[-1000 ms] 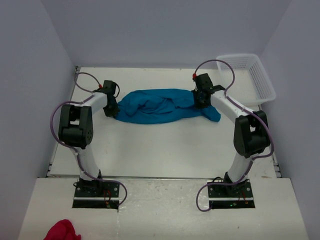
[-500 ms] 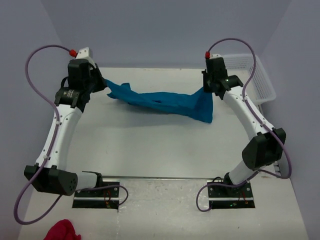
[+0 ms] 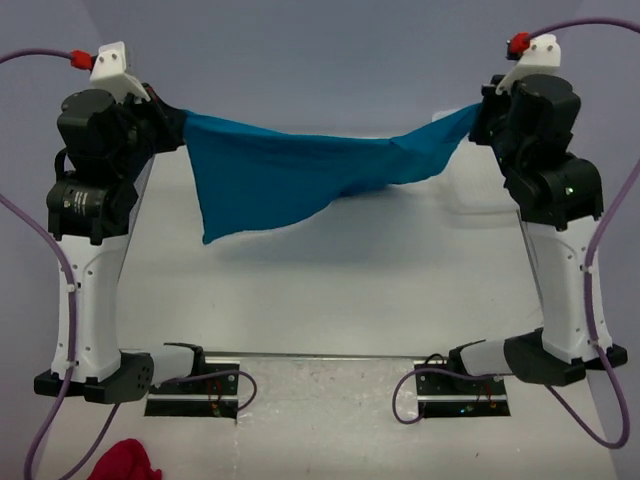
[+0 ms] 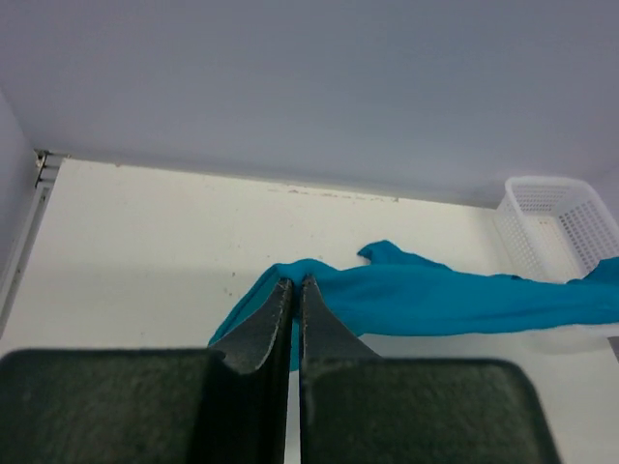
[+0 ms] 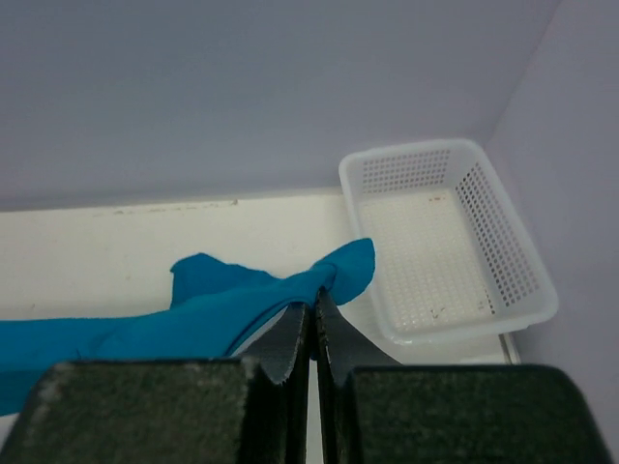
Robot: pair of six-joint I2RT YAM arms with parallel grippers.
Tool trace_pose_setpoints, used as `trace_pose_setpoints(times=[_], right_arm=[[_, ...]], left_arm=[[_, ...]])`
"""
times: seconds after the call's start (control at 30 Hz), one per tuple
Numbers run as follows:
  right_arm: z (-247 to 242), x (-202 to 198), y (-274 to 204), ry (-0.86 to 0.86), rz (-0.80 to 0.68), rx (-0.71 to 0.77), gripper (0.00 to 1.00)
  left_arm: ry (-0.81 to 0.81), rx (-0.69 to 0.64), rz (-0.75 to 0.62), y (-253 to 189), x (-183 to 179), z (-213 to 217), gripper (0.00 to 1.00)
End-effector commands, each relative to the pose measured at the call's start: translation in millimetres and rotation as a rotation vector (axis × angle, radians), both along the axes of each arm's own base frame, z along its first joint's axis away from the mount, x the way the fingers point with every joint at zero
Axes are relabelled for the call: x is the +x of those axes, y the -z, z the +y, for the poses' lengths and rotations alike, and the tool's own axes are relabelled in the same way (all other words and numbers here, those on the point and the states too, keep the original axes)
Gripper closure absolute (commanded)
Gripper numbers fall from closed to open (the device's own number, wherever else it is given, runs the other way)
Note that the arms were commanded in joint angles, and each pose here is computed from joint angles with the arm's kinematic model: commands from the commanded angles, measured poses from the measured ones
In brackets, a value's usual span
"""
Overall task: Fold and stack the t-shirts
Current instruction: Flatten out the tshirt
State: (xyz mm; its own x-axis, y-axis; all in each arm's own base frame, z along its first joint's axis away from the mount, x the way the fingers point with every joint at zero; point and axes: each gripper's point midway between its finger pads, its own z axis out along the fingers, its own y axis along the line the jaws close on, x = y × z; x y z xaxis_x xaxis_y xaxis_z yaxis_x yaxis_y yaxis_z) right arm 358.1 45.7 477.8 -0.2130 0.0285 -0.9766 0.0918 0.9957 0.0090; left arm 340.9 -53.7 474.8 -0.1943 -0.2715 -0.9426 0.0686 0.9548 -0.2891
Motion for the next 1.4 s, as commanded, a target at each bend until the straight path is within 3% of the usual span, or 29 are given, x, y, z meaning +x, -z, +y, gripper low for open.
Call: trace_pose_setpoints(times=[0.0, 0.27, 0.77, 1.0, 1.23, 1.37], right_arm=[[-15, -47, -42, -0.008, -0.108, 0.008, 1.0], [-28, -145, -123, -0.109, -0.375, 0.068, 1.0], [-3, -314, -180, -0.521, -0.724, 0.169, 1.0], [9, -336, -188, -0.623, -0.783, 0.163, 1.0], [20, -294, -169, -0.612, -0.689, 0.165, 1.0], [22, -292, -172, -0.617, -0.695, 0.163, 1.0]], left_arm=[[0.051, 0.03, -0.118, -46, -31, -3, 1.0], [0.195, -0.002, -0.326, -109, -86, -22, 1.0], [0.36, -0.053, -0.579, -163, -179, -40, 1.0], [0.356, -0.043, -0.587, -167, -178, -39, 1.0], [0.308, -0.038, -0.533, -148, -163, -33, 1.0], [0.288, -0.028, -0.507, -143, -154, -31, 1.0]])
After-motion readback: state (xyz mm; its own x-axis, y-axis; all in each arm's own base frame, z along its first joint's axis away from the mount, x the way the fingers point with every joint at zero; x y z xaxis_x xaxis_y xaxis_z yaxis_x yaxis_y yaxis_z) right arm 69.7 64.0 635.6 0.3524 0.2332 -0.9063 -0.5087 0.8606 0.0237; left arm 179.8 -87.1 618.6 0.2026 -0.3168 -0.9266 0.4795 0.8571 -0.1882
